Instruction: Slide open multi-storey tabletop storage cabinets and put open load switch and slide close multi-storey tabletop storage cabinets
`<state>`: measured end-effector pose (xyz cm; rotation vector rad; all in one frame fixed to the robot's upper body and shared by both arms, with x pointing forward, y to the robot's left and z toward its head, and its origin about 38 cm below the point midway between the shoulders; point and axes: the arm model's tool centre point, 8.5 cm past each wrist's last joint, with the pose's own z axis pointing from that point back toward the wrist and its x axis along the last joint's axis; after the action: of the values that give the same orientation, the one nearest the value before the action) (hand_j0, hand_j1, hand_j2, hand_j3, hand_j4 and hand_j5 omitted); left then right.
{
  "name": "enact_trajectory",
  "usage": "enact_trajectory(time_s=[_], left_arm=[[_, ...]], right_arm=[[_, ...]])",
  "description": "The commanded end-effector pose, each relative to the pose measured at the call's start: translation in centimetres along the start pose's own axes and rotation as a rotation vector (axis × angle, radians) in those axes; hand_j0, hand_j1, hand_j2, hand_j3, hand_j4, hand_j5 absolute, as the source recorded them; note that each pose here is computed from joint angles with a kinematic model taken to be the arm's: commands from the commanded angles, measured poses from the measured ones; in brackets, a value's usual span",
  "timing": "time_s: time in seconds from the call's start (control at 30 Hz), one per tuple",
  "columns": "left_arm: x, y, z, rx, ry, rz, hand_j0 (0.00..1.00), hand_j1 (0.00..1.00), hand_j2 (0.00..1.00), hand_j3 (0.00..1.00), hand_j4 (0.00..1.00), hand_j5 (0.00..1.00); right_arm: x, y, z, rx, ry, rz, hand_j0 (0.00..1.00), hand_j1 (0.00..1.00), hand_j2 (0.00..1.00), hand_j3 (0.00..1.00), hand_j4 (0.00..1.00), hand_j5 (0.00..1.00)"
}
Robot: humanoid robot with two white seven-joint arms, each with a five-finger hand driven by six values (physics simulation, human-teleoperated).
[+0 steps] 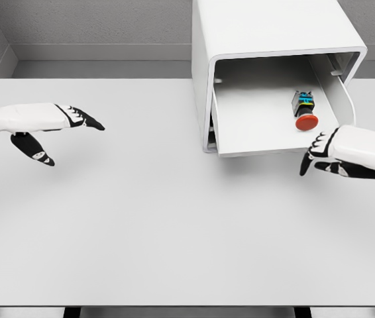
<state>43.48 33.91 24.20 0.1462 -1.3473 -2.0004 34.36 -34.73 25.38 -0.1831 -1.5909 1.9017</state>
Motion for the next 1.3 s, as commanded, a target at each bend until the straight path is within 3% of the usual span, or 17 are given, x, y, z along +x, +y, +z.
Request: enact_trajectory(time_s=[0.0, 0.1, 0.2, 0.33, 0.57, 0.9, 1.27], left_arm=[[0.1, 0.1, -0.2, 0.005, -0.006, 0.005, 1.0, 1.0, 1.0, 1.0, 1.0, 1.0], [0.3, 0.0, -0.5, 0.003, -0.014, 0.006, 1.0, 1.0, 1.0, 1.0, 1.0, 1.0], [0.3, -0.3, -0.8, -0.003, -0.019, 0.009, 1.0, 1.0, 1.0, 1.0, 1.0, 1.0], [0.4, -0.2, -0.9, -0.002, -0.023, 0.009, 1.0, 1.0, 1.0, 1.0, 1.0, 1.0], [0.5, -0.6, -1.4, -0.004, -0.033, 0.015, 1.0, 1.0, 1.0, 1.0, 1.0, 1.0], [0.5, -0.6, -1.4, -0.004, -0.033, 0.015, 1.0, 1.0, 1.0, 1.0, 1.0, 1.0], [0.6, -0.8, -1.7, -0.011, -0.04, 0.017, 1.0, 1.0, 1.0, 1.0, 1.0, 1.0]], right_arm=[[0.0, 0.4, -0.2, 0.007, -0.003, -0.011, 0.49, 0.49, 0.49, 0.49, 0.49, 0.49], [-0.1, 0.2, -0.3, 0.0, -0.002, -0.009, 0.49, 0.49, 0.49, 0.49, 0.49, 0.49], [-0.5, 1.2, -0.7, 0.025, 0.006, -0.016, 0.49, 0.49, 0.49, 0.49, 0.49, 0.49], [-1.7, 0.8, -0.5, 0.004, 0.039, -0.022, 0.49, 0.49, 0.49, 0.49, 0.49, 0.49], [-1.5, -0.3, -2.5, -0.003, 0.003, 0.014, 0.49, 0.49, 0.49, 0.49, 0.49, 0.49], [-3.6, -2.3, -3.7, -0.057, 0.024, 0.007, 0.5, 0.5, 0.5, 0.5, 0.5, 0.5], [-4.4, -2.2, -7.0, -0.027, -0.007, -0.012, 0.5, 0.5, 0.5, 0.5, 0.5, 0.5]])
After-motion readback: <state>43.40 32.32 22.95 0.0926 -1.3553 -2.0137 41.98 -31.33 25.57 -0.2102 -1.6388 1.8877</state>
